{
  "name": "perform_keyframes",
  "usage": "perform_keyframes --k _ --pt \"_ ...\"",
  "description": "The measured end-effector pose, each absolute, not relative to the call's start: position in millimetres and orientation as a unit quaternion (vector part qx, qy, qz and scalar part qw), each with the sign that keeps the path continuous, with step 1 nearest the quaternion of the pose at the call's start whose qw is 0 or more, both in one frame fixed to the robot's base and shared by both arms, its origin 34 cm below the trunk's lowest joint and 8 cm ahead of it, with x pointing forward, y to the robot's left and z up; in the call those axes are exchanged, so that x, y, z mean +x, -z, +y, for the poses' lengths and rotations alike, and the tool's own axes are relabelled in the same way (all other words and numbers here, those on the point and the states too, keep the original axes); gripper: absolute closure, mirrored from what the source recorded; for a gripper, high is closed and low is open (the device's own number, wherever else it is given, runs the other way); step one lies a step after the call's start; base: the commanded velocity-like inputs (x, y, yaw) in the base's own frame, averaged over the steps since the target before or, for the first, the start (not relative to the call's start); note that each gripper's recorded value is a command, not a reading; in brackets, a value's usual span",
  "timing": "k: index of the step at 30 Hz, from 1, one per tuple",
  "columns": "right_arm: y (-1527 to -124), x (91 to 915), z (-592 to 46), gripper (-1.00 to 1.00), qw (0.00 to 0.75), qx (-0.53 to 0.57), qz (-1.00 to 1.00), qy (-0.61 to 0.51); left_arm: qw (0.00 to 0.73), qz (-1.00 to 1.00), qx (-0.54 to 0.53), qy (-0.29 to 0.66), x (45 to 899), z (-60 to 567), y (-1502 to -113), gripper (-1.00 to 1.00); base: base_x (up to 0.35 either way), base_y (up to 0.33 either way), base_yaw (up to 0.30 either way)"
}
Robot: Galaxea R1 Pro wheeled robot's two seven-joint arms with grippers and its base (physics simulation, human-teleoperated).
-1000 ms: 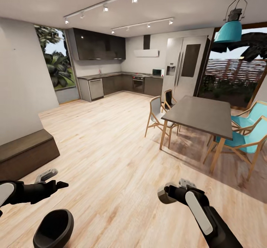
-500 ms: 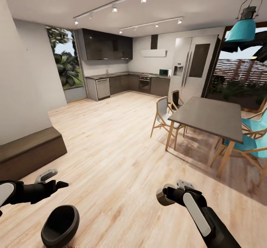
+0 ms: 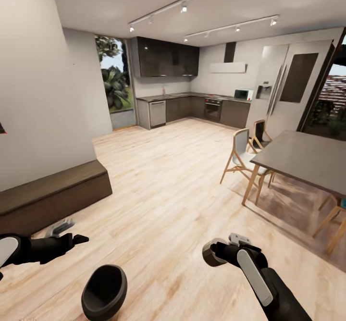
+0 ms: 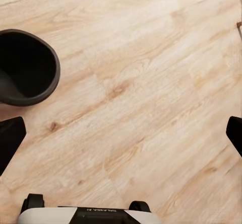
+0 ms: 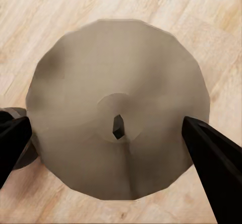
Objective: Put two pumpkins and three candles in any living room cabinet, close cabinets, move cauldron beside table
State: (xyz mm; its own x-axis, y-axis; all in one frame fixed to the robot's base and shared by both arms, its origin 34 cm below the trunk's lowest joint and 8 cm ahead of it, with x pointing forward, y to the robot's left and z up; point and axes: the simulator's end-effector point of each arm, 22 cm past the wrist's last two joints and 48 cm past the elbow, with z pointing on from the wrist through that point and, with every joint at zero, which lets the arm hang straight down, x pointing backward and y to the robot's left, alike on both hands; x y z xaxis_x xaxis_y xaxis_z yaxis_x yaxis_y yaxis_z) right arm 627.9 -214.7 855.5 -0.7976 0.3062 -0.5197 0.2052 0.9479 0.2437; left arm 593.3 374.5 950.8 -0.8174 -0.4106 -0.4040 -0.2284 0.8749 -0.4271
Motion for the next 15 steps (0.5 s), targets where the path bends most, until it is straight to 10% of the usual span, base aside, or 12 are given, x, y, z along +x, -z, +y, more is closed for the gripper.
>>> perform_keyframes --k 15 --pt "-851.0 627.1 -214.4 1.0 0.283 0.136 0.945 -0.087 0.246 0.936 -0.172 0.182 593.7 374.9 -946.6 -1.0 0.021 0.206 0.283"
